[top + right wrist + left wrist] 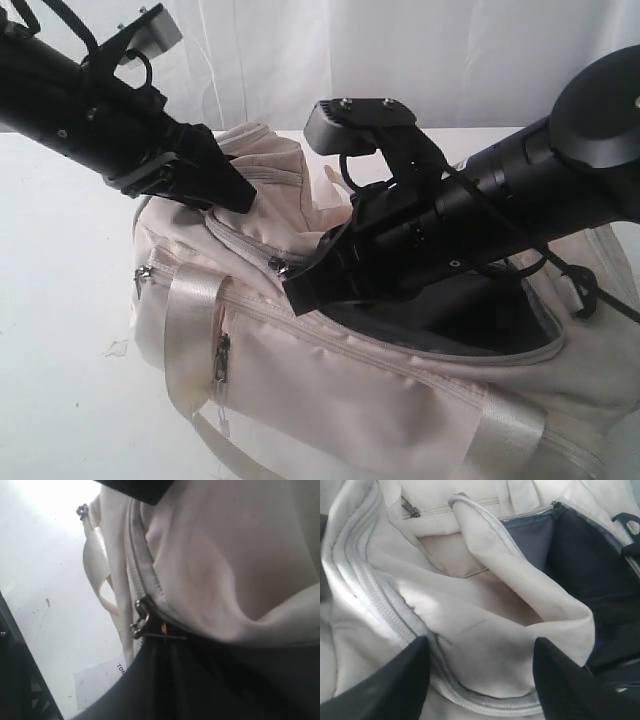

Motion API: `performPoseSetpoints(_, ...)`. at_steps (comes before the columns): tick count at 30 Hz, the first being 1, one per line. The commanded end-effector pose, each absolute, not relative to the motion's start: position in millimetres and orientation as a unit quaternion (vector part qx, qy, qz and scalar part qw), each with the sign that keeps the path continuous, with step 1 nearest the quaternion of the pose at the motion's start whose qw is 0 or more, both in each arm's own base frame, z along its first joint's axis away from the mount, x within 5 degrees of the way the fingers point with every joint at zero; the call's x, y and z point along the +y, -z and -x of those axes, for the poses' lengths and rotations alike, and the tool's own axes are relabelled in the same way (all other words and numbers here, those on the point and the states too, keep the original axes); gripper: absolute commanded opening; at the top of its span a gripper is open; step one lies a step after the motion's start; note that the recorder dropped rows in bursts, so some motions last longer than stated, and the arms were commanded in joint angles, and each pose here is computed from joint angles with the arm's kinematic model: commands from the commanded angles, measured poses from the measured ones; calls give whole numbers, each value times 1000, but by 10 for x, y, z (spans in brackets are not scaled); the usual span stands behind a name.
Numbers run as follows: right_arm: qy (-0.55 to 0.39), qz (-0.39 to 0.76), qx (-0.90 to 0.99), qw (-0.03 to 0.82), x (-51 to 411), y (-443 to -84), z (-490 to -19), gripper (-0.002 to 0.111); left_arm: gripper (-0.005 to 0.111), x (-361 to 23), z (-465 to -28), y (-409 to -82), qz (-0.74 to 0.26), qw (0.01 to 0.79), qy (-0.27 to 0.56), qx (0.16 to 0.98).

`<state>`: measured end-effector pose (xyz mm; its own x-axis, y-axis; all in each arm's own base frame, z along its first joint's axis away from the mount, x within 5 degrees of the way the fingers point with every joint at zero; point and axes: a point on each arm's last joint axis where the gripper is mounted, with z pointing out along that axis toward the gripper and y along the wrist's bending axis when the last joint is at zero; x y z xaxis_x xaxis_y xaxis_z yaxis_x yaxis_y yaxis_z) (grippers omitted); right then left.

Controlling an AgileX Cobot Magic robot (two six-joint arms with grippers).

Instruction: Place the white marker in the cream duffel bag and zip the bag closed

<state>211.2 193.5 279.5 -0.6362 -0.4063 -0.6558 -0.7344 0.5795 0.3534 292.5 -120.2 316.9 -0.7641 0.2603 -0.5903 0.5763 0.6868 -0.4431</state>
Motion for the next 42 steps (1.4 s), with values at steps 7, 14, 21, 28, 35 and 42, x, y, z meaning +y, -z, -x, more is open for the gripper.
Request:
performPoseSetpoints(7,-320,321,845,285,1935,-2852,-2124,0,39,-1245,-2970,-3039,-235,225,327,887)
performPoseSetpoints(14,-330,314,843,286,1944,-2875,-2119,0,14,-1250,-2991,-3020,-231,225,328,888)
performPoseSetpoints(21,-341,326,834,288,1906,-2988,-2024,0,2,-1237,-3046,-3030,-218,252,317,888)
performPoseSetpoints(28,-345,338,830,277,1845,-3086,-1897,0,2,-1225,-3080,-3028,-213,266,307,888)
performPoseSetpoints(35,-264,326,869,262,1676,-3054,-1877,0,2,-1225,-3080,-3028,-214,267,307,888)
performPoseSetpoints(42,-183,313,890,276,1479,-3108,-1849,0,2,-1226,-3077,-3027,-216,266,307,888)
